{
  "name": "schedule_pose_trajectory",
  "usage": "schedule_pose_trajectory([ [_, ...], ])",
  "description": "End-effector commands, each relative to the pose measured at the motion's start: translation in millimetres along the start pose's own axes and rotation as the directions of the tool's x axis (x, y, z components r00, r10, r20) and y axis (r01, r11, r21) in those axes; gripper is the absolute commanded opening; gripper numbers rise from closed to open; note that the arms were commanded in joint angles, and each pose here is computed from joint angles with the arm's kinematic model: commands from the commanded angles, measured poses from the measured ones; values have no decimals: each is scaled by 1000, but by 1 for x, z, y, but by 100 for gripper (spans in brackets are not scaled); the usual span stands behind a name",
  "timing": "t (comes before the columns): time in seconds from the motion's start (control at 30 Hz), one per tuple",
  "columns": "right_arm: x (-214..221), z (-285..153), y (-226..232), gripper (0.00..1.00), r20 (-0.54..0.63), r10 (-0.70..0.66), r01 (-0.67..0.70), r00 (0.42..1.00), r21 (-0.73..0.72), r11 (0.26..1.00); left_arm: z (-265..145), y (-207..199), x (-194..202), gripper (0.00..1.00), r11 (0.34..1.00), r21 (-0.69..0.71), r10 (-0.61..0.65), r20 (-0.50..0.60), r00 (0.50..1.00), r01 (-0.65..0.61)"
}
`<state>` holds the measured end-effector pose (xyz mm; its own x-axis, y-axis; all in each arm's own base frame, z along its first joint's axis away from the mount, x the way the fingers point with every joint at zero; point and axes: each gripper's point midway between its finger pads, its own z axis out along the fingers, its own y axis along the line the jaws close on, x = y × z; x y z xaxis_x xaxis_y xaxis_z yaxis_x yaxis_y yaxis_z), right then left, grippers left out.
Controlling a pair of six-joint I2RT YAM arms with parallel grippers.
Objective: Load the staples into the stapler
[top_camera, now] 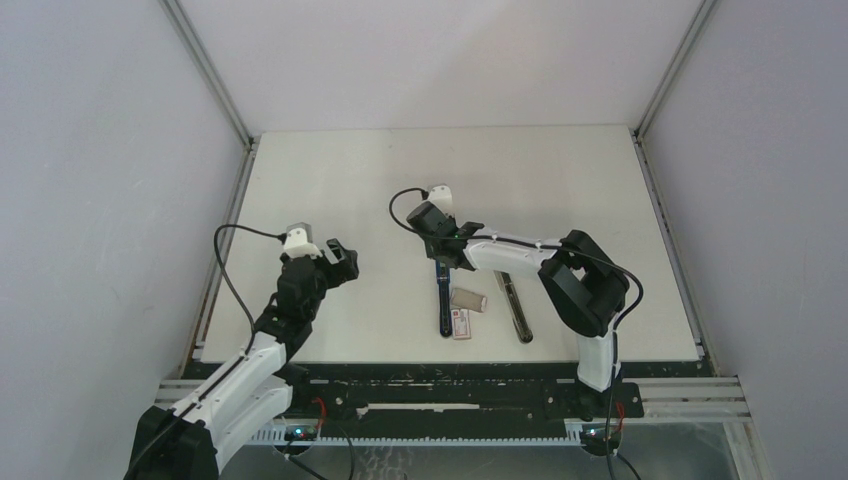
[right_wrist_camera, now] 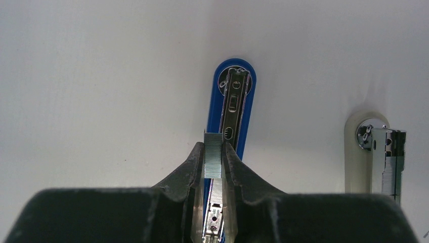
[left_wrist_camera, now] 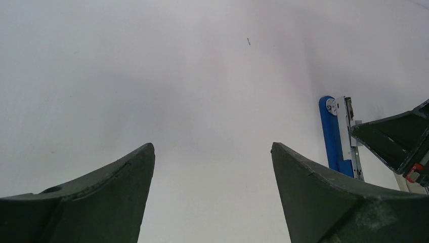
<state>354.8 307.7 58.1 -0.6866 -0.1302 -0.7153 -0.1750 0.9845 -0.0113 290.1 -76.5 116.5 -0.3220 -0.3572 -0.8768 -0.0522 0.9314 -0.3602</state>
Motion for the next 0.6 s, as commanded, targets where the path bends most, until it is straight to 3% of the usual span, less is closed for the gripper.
schedule_pose_trajectory([
  [0.0,-24,0,4,12,59,61,-62,996,1,998,1,1,-1,89,1000,5,-2,17,1000,2],
  [0.57,-22,9,-4,12,53,73,-74,996,26,997,2,0,0,90,1000,9,-1,12,1000,1],
])
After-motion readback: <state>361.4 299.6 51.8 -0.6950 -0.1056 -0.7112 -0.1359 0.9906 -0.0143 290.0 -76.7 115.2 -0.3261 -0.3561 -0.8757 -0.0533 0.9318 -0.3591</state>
